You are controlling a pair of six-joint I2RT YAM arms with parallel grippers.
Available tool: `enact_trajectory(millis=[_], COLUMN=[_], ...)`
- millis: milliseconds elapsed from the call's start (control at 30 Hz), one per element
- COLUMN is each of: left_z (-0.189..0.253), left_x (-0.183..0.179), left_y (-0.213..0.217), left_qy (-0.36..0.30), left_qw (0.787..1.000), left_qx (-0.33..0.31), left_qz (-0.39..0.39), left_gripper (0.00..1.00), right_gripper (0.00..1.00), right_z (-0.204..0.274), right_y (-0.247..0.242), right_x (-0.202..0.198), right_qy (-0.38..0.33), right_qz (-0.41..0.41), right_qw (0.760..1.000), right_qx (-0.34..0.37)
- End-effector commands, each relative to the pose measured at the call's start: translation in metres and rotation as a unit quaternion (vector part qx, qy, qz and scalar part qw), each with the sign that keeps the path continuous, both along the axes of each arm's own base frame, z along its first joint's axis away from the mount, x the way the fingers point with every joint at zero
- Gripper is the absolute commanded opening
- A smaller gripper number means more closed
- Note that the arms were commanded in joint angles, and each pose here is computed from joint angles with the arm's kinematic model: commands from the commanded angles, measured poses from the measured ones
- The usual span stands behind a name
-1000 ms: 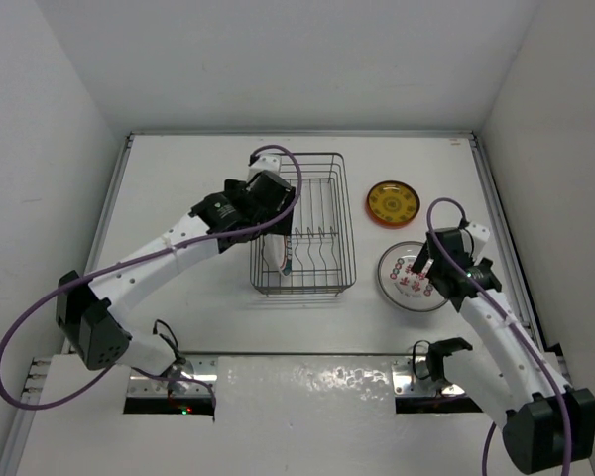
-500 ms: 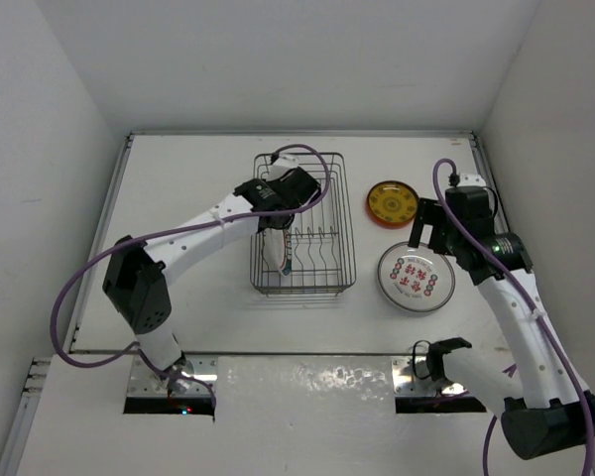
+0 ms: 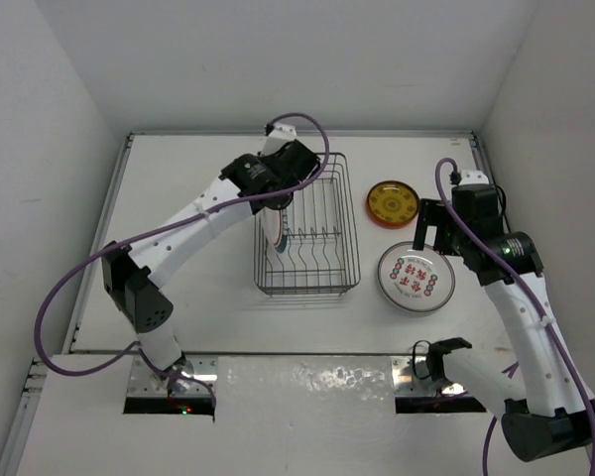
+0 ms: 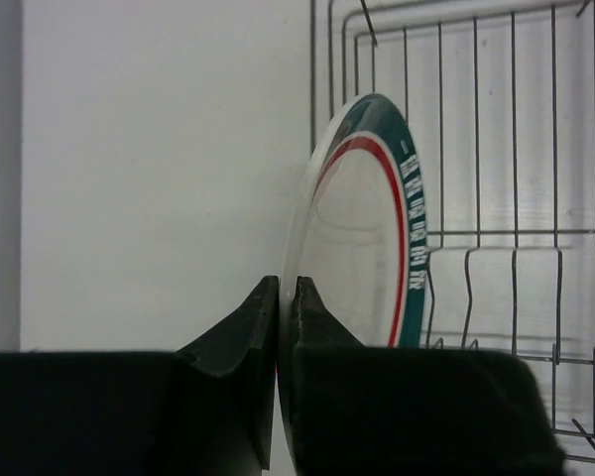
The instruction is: Unload the plates from the dish rack
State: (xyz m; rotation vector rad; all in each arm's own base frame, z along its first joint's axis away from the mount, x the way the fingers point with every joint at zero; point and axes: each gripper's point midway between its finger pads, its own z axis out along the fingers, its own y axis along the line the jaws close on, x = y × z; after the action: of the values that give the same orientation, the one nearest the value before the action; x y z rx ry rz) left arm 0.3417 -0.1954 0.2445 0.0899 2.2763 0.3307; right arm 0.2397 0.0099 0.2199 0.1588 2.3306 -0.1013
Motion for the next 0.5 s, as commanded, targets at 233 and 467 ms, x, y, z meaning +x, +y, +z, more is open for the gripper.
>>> enact_trajectory(millis=[233, 467], left_z=[0.135, 0.164], left_x=[0.013, -0.033], left_y=[0.015, -0.066], left_qy=[-0.172, -0.207], left_qw=[0.984, 0.893], left_qx=[-0.051, -0.342], left_qz=[0.011, -0.207], left_gripper=[0.0, 0.0], right_gripper=[0.99, 0.99], right_z=[0.053, 0.102], right_y=[0.104, 0.159], right_x=[0.038, 0.054], right_qy=[-0.114, -0.216], right_qz=[0.175, 0.256], right_qw=[0.952, 0.859], right_qx=[0.224, 0.387])
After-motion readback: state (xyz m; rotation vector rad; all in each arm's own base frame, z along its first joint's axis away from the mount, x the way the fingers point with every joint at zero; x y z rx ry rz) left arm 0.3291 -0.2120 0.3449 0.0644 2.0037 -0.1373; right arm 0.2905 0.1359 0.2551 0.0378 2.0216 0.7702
